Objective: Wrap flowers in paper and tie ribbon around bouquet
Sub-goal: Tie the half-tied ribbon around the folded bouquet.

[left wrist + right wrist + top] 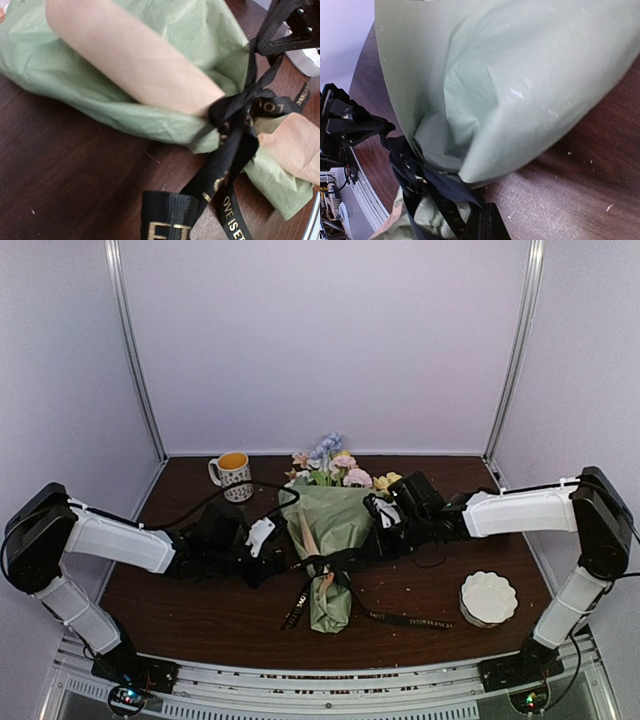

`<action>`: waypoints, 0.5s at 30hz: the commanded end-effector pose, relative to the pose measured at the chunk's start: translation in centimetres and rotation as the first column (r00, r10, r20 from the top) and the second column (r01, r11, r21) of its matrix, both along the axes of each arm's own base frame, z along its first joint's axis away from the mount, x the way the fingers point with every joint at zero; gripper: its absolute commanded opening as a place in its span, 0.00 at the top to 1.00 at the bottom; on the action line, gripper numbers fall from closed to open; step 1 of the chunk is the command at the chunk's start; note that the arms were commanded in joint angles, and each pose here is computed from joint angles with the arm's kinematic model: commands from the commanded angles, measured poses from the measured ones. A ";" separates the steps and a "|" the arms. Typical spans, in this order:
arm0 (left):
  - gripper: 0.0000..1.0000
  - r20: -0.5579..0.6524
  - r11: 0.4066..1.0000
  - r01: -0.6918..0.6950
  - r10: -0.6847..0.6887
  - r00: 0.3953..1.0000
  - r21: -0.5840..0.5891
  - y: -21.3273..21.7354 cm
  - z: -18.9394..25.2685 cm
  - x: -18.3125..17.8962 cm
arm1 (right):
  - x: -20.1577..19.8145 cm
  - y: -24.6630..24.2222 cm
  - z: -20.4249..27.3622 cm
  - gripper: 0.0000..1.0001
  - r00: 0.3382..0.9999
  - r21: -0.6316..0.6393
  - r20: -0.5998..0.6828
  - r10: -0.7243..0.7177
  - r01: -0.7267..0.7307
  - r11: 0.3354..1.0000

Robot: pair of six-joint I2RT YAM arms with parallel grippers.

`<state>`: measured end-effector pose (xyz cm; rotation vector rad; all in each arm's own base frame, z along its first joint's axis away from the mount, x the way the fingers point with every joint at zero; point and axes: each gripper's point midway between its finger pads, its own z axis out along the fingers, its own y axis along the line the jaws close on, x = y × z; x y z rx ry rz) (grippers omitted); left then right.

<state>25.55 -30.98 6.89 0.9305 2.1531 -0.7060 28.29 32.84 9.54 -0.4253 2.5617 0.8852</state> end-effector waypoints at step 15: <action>1.00 -0.266 0.924 -0.307 0.362 0.893 0.229 9.3 -7.1 0.1 | -3.3 -9.7 -6.1 1.00 0.960 0.005 -0.139 -0.241 0.244 0.970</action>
